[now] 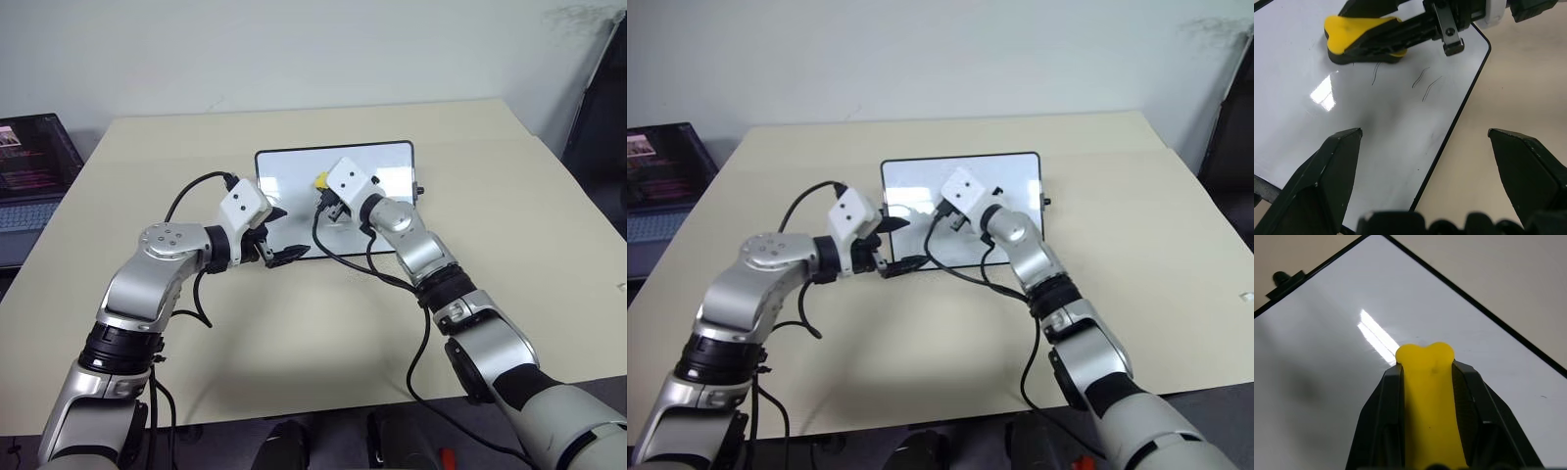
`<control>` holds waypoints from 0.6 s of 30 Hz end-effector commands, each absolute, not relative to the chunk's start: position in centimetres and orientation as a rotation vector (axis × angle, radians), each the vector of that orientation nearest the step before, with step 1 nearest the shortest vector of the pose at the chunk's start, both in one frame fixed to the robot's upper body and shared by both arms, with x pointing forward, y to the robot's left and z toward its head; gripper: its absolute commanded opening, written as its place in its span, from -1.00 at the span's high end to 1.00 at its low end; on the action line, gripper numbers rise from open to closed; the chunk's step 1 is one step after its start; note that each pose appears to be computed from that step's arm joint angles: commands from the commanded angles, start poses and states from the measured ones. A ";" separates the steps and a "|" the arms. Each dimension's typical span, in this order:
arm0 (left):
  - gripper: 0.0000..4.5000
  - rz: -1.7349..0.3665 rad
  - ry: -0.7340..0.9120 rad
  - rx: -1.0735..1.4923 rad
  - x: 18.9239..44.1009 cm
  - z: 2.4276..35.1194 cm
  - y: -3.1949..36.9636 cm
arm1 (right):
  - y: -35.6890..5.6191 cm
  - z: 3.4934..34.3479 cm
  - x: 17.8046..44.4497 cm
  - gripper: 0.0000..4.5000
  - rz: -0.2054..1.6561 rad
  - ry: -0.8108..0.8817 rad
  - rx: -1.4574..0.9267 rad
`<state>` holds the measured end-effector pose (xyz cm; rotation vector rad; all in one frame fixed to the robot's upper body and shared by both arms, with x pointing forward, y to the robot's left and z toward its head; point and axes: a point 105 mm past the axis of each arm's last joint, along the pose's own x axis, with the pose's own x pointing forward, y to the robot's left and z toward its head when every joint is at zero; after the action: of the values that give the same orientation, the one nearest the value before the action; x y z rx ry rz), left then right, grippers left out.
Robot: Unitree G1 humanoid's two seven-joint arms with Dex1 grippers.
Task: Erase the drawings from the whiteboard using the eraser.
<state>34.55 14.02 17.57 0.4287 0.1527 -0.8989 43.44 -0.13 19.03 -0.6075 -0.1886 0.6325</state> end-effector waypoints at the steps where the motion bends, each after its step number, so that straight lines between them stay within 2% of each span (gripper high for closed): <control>1: -1.00 -0.898 0.093 0.450 34.4 18.9 13.8 | -0.3 21.7 43.7 0.56 0.577 -0.270 -0.597; 13: -1.00 -0.899 0.096 0.454 34.4 18.8 13.7 | -3.0 19.8 45.1 0.56 0.464 -0.159 -0.603; 18: -1.00 -0.902 0.094 0.456 34.3 18.9 13.7 | -3.7 20.5 45.3 0.56 0.414 -0.182 -0.580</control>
<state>34.54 13.96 17.57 0.4278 0.1511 -0.9000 44.58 -1.85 19.81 -0.5932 -0.1865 0.4893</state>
